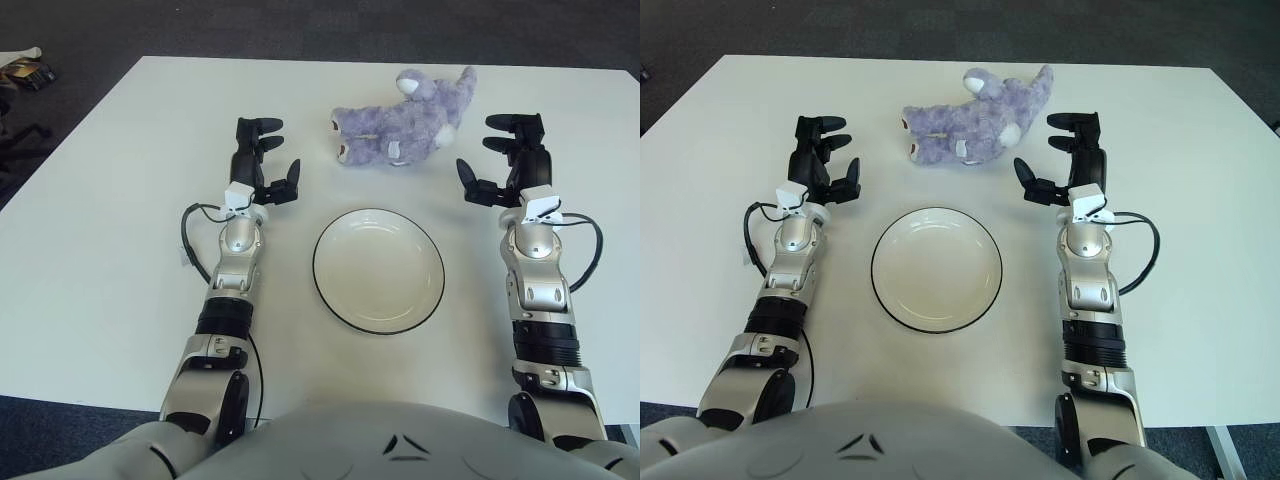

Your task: Put the doll into the plate.

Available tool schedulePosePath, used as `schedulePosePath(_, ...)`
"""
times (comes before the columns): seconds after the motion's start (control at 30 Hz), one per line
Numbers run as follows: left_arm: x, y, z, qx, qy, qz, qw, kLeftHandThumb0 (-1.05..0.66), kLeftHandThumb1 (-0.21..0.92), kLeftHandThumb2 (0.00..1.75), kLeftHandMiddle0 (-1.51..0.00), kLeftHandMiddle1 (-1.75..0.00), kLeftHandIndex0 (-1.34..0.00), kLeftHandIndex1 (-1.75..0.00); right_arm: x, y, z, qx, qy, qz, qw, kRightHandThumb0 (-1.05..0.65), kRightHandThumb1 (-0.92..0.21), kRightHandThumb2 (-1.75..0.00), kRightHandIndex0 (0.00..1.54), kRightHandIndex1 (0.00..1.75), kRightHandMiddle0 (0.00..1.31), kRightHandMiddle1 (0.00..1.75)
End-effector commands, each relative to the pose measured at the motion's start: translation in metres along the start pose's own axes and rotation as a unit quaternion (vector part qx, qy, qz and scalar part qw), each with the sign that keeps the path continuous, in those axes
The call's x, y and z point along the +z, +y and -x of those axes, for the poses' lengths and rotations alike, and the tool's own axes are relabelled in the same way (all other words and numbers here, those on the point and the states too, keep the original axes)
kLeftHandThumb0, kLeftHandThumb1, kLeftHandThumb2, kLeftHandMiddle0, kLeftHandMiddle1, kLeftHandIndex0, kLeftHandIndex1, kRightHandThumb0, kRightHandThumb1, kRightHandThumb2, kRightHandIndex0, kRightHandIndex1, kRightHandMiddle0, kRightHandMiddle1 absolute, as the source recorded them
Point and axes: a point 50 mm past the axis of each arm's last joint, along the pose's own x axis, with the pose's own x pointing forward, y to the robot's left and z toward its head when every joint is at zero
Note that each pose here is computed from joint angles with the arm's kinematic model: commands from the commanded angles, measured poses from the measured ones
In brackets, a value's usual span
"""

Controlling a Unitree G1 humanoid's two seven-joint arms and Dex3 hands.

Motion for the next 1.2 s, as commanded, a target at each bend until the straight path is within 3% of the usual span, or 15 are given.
schedulePosePath(0.0, 0.003, -0.001, -0.003, -0.017, -0.017, -0.021, 1.000, -0.31, 0.23, 1.13, 0.00, -1.07, 0.00, -1.36, 0.004, -0.003, -0.002, 0.019, -0.014, 0.016, 1.000, -0.47, -0.22, -1.03, 0.00, 0.87, 0.00, 1.06)
schedulePosePath(0.43, 0.010, -0.007, -0.008, -0.056, -0.057, -0.085, 0.993, -0.51, 0.26, 0.97, 0.00, -0.89, 0.00, -1.13, 0.008, -0.010, -0.009, 0.060, -0.020, 0.031, 0.998, -0.27, -0.11, -1.14, 0.00, 0.72, 0.00, 0.96)
schedulePosePath(0.97, 0.018, -0.015, -0.014, -0.102, -0.066, -0.141, 0.982, -0.47, 0.18, 0.97, 0.00, -0.80, 0.00, -0.78, 0.009, -0.015, -0.014, 0.065, -0.012, 0.063, 0.996, -0.28, -0.11, -1.15, 0.00, 0.75, 0.00, 0.84)
schedulePosePath(1.17, 0.020, -0.018, -0.017, -0.106, -0.070, -0.149, 0.981, -0.43, 0.15, 1.00, 0.00, -0.76, 0.00, -0.67, 0.011, -0.016, -0.016, 0.064, -0.020, 0.089, 0.994, -0.33, -0.12, -1.13, 0.00, 0.81, 0.00, 0.89)
